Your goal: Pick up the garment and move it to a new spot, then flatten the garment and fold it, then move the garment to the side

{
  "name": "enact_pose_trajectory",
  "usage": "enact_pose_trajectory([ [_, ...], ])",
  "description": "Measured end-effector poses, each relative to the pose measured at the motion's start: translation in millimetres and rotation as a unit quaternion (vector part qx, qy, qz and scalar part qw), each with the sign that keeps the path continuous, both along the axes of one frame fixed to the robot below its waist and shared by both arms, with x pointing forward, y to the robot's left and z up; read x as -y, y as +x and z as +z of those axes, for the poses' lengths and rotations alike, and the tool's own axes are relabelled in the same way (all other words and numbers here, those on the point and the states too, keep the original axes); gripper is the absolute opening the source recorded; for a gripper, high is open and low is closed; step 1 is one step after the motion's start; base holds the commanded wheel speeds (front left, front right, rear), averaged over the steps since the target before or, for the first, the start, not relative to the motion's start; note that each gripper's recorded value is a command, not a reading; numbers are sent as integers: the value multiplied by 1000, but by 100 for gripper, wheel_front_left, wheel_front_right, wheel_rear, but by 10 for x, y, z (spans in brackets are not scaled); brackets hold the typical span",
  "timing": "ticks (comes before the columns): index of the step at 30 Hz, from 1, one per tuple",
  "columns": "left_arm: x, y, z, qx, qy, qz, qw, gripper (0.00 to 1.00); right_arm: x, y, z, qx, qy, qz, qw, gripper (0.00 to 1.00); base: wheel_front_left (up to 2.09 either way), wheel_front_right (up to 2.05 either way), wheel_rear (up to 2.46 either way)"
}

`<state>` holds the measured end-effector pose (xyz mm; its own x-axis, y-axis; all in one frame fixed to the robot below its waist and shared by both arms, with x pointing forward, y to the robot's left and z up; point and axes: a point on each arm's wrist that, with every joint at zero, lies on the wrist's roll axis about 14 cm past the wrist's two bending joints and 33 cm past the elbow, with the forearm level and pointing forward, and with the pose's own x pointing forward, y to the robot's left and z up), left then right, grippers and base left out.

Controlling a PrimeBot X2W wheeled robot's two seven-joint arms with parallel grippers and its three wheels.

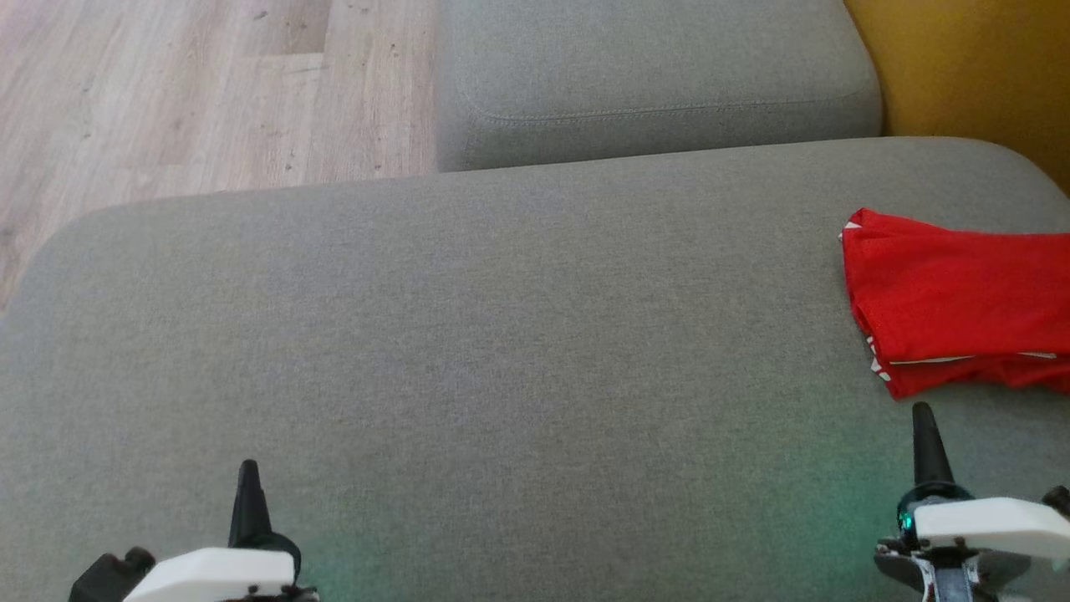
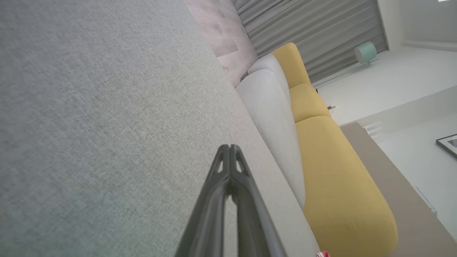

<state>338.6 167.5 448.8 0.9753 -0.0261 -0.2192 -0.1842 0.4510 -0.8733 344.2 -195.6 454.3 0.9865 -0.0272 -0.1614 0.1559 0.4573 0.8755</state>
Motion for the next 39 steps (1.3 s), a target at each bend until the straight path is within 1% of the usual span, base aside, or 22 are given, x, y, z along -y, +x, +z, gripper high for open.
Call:
enact_pose_trajectory([
  [10,-37,74,45,8,-53,8,999,0,31,65,41,6,53,-11,999,0,0,0,0],
  [20,-86,151,85,15,-109,18,994,0,49,138,92,14,111,-17,994,0,0,0,0],
  [31,-135,260,187,35,-171,27,984,0,85,196,133,23,174,-26,984,0,0,0,0],
  [39,-184,324,247,48,-214,34,975,0,101,273,208,36,220,-30,974,0,0,0,0],
])
